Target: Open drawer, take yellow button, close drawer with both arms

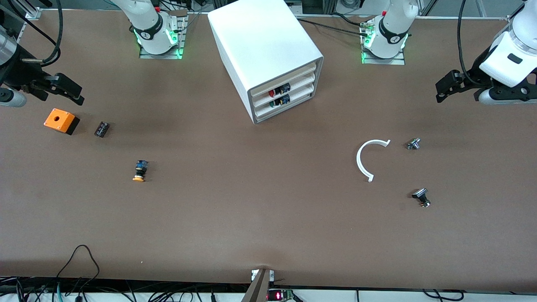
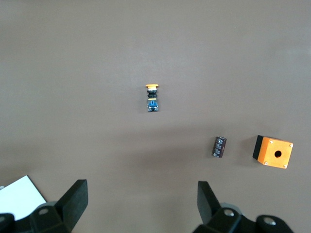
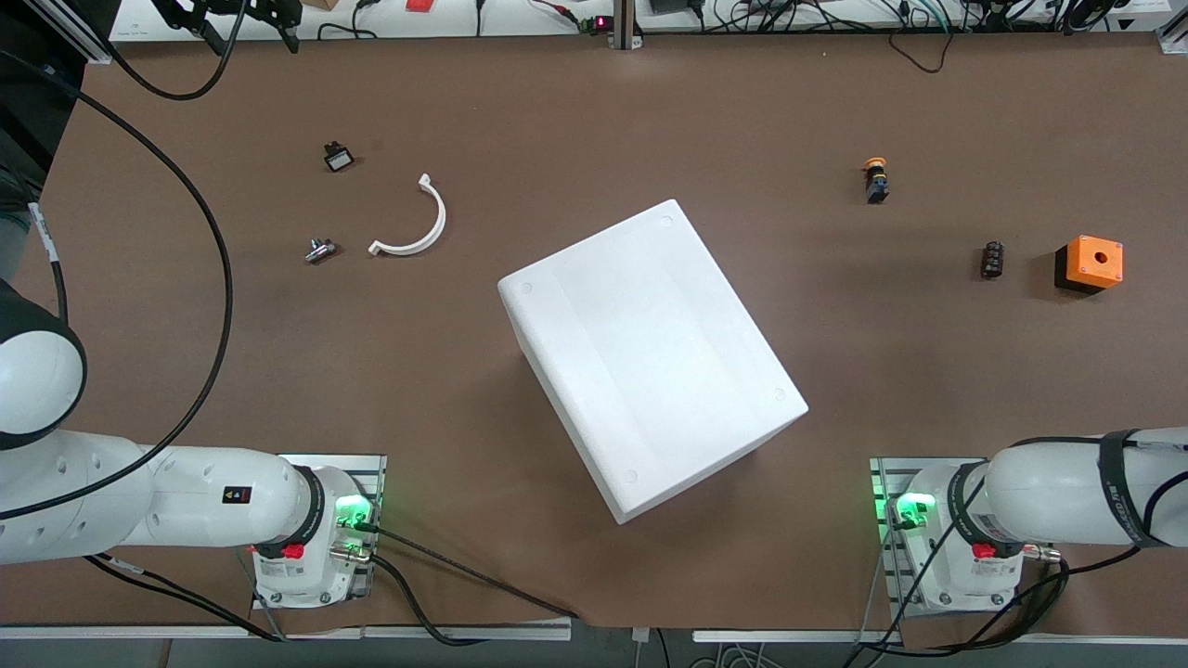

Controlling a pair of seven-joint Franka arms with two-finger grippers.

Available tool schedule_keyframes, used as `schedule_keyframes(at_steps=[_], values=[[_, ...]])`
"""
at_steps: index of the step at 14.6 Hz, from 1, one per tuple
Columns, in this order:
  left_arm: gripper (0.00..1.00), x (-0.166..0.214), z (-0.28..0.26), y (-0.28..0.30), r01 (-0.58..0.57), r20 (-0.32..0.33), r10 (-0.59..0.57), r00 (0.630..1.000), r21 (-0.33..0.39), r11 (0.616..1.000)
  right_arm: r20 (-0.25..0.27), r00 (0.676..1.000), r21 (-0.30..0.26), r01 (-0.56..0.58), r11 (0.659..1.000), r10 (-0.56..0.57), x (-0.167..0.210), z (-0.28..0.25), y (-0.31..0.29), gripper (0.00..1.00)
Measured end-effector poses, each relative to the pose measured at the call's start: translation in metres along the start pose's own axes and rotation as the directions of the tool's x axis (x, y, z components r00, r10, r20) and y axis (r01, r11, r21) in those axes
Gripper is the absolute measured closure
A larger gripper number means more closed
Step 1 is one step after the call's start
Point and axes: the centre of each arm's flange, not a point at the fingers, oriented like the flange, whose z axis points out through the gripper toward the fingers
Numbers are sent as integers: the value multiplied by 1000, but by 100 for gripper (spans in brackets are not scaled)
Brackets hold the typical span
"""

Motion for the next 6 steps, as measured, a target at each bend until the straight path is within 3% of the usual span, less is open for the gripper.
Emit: schedule_keyframes(at_steps=[6], values=[[0, -2, 2, 0, -14, 25, 14, 1000, 3, 1000, -24, 1000, 4, 15, 1000, -15, 2, -2, -1, 0]])
